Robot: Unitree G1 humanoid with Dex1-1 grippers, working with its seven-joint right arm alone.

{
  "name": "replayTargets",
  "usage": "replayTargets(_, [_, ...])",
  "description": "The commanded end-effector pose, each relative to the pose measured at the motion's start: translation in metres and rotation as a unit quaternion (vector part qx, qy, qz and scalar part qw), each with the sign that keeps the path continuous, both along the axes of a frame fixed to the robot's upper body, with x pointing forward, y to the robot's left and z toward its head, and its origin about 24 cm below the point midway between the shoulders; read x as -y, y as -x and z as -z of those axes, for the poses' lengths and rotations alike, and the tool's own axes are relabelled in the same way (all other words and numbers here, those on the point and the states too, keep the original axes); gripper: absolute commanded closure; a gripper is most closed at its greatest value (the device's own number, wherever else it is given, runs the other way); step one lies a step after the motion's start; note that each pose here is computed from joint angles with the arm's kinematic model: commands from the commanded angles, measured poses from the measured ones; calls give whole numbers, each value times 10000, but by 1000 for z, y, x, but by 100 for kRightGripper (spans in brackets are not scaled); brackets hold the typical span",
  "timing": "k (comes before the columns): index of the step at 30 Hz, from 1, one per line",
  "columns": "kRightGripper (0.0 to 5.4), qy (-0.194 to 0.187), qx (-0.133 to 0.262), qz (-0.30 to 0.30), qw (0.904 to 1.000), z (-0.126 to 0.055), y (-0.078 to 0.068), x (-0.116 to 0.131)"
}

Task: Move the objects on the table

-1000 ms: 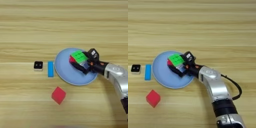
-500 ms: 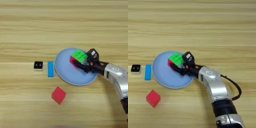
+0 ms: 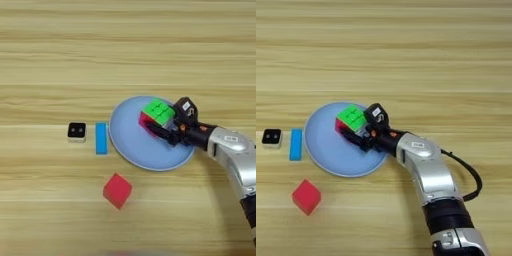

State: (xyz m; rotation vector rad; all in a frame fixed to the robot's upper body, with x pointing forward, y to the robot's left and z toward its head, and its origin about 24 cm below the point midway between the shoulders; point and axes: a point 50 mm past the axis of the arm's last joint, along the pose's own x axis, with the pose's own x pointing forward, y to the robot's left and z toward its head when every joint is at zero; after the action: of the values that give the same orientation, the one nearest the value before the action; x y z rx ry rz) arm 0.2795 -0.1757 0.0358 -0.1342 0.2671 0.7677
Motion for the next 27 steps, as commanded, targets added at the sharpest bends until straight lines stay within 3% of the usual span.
replayTargets(1, [206, -4, 867, 25, 9962, -38, -14, -1])
replayTargets(15, [207, -230, 1401, -275, 9895, -70, -8, -16])
replayTargets(27, [207, -353, 1463, -1093, 9825, -82, 5, -50])
